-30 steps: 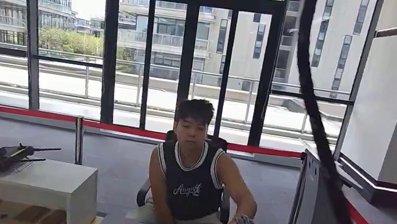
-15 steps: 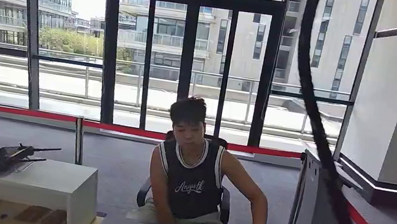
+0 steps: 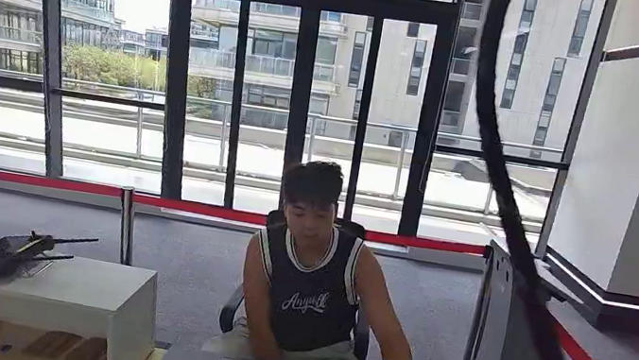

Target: Pass the card to the sensor for recognition and then transmit it.

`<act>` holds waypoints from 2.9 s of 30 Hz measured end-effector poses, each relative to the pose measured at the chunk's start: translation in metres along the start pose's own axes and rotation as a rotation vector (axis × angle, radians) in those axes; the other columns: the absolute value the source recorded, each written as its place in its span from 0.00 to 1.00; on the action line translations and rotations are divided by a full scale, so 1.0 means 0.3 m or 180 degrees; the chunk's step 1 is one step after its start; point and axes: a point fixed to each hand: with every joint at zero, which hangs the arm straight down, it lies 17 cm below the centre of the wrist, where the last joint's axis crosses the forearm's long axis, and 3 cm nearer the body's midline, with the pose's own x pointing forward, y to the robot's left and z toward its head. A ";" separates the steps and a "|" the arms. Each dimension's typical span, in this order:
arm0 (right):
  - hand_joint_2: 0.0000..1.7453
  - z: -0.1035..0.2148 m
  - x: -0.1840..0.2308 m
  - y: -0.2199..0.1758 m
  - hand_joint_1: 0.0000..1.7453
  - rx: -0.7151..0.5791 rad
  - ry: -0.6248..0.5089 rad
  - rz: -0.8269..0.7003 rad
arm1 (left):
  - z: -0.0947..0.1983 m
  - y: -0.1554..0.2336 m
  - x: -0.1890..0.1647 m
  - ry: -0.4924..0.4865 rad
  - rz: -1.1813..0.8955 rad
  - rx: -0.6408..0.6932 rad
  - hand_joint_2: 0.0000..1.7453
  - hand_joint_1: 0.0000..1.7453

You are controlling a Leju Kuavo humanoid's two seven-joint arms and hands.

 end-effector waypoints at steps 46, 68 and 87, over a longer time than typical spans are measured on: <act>1.00 0.118 -0.246 0.154 0.00 -0.0255 0.0216 0.1863 | -0.004 0.015 0.001 0.0004 -0.0091 0.0049 0.00 0.00; 1.00 0.122 -0.357 0.196 0.00 -0.0110 0.0443 0.1825 | -0.004 0.016 0.000 0.0014 -0.0084 0.0051 0.00 0.00; 1.00 0.108 -0.321 0.194 0.00 -0.0215 0.0360 0.1758 | -0.004 0.018 -0.001 0.0020 -0.0083 0.0062 0.00 0.00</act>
